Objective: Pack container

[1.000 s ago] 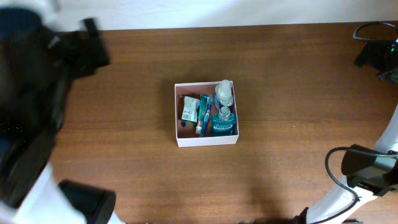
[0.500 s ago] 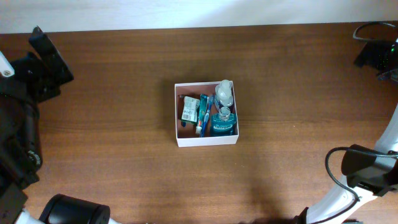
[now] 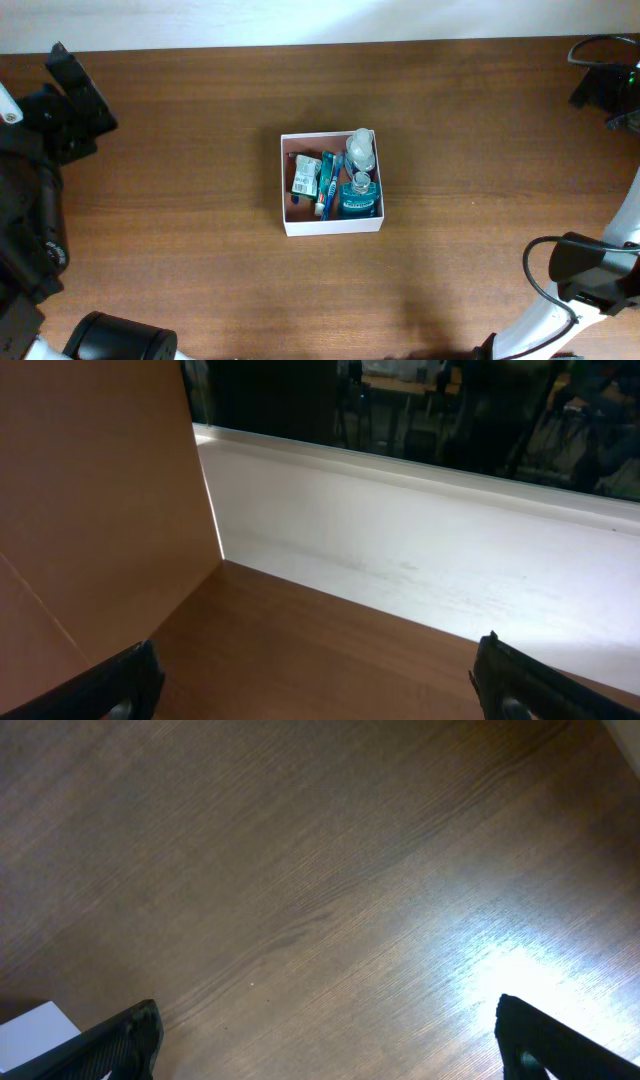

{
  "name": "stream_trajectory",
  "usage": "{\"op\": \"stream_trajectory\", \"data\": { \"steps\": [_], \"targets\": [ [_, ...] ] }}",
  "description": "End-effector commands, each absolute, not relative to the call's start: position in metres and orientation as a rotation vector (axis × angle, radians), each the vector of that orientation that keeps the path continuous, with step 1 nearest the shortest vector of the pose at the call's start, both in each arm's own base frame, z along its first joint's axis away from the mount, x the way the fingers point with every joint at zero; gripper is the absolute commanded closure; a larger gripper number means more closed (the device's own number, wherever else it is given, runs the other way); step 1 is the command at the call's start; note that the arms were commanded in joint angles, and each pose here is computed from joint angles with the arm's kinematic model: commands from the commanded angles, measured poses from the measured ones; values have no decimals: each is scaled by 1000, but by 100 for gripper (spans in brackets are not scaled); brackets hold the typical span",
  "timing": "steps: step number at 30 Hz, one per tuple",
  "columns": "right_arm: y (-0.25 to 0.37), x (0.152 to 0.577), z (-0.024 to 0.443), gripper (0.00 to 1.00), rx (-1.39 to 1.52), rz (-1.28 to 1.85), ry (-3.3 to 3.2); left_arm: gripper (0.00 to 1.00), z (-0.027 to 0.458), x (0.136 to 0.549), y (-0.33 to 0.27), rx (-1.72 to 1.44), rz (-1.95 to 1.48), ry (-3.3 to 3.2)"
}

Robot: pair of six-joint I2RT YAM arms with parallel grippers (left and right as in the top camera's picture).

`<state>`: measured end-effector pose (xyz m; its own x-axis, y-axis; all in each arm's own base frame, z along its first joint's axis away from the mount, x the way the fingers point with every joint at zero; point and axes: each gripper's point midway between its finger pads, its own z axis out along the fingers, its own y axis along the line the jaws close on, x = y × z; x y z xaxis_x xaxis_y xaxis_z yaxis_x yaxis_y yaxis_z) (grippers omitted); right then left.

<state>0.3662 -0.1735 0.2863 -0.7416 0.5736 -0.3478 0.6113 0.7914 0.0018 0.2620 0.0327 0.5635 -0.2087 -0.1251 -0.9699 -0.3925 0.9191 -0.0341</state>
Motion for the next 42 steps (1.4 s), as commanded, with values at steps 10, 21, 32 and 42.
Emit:
{"op": "stream_trajectory", "data": {
  "steps": [10,21,32,42],
  "targets": [
    [-175,364,297,1,909,-160,2615,1,565,257,38,-393,282,1775],
    [-182,390,359,1,808,-203,2324,1,565,257,38,-393,282,1775],
    [-67,407,581,1,124,-218,1576,1,565,257,38,-393,282,1775],
    [-38,346,516,1,68,-177,1583,1,565,257,38,-393,282,1775]
  ]
}}
